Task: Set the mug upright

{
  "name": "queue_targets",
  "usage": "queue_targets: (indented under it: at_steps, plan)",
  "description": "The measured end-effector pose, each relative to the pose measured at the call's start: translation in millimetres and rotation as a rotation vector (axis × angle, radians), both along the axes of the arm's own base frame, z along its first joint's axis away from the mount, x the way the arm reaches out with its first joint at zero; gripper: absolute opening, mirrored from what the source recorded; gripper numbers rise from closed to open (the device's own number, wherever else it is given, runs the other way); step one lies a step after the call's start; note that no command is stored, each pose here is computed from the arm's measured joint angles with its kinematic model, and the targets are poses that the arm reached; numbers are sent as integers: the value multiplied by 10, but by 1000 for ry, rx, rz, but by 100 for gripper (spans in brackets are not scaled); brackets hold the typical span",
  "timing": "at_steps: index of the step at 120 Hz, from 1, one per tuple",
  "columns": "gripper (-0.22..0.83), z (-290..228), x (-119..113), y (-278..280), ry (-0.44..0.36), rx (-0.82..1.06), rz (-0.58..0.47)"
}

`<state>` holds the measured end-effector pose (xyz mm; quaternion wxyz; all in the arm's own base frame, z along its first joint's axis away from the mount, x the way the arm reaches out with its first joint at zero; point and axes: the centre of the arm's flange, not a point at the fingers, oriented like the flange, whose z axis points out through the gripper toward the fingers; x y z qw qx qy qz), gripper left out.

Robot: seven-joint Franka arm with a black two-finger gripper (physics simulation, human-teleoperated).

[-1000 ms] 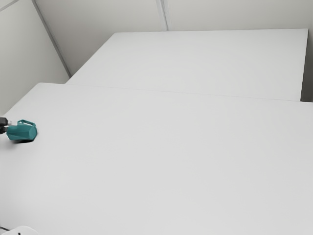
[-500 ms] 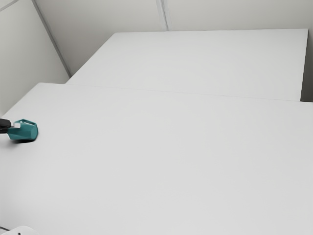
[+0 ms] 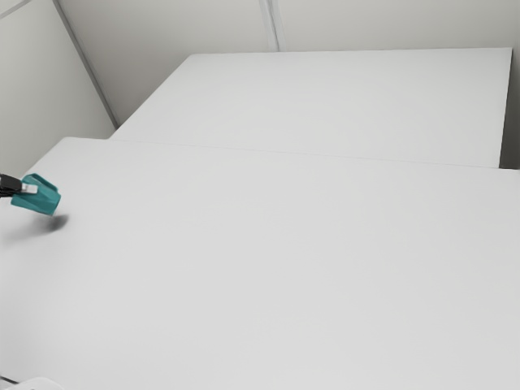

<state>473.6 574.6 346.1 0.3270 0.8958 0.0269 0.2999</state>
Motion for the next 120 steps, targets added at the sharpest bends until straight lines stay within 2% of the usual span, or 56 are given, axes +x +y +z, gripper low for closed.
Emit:
queue_targets:
  at_steps: [35,60,75,91,120]
  plan:
    - [-17,809,498,-991,224,249,-232]
    - [-17,993,823,-1730,365,373,-355]
    - [-17,1094,986,-2226,418,443,-401]
    - [-17,1230,1043,-2729,458,519,-416]
    - [-17,1510,899,-3312,485,620,-365]
